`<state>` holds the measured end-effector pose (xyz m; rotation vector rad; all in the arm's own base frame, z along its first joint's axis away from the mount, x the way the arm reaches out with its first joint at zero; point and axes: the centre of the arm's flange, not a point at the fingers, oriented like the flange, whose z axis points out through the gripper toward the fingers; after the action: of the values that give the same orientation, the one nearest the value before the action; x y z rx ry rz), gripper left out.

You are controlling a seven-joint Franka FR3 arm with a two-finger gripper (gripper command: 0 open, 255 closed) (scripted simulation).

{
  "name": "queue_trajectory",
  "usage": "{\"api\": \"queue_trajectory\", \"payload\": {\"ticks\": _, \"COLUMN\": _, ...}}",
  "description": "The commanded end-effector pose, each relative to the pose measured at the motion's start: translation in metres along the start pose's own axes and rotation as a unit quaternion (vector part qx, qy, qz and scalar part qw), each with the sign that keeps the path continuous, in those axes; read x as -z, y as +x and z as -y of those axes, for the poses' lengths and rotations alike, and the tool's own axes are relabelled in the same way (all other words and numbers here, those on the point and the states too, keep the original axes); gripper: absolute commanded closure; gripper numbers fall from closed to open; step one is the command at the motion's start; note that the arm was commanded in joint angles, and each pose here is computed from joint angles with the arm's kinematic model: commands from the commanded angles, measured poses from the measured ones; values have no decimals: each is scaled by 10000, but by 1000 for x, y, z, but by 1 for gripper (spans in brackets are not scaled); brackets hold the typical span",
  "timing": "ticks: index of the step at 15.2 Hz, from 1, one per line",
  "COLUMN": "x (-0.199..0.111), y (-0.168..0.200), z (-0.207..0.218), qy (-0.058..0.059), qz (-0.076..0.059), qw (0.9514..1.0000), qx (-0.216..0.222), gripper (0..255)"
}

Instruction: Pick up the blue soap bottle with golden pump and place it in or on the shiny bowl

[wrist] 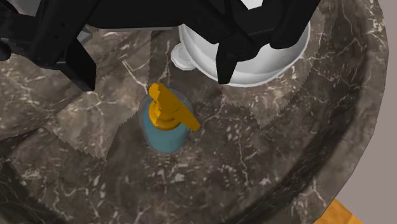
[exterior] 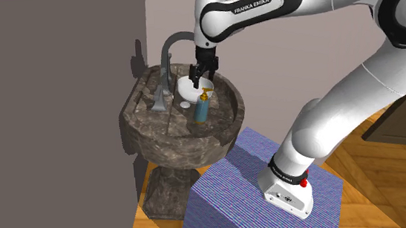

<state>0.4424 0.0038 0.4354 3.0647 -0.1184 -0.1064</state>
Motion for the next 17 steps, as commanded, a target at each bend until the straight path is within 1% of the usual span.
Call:
{"api": "queue_trajectory", "payload": {"ticks": 1, "x": -11, "y": 3, "z": 0, "qy": -9, "qz": -18, "qw": 10000, "qx": 10, "gripper": 0}}
{"api": "queue_trajectory", "payload": {"ticks": 6, "x": -35, "y": 3, "z": -1, "qy": -9, "qz": -18, "qw": 10000, "qx": 10, "gripper": 0}}
{"api": "queue_trajectory", "payload": {"ticks": 14, "x": -35, "y": 3, "z": 0, "qy": -9, "qz": -18, "qw": 10000, "qx": 10, "gripper": 0}}
{"api": "queue_trajectory", "payload": {"ticks": 15, "x": -35, "y": 3, "z": 0, "qy": -9, "qz": -18, "qw": 10000, "qx": 10, "gripper": 255}}
{"api": "queue_trajectory", "payload": {"ticks": 17, "x": -35, "y": 3, "z": 0, "qy": -9, "qz": -18, "qw": 10000, "qx": 10, "gripper": 255}}
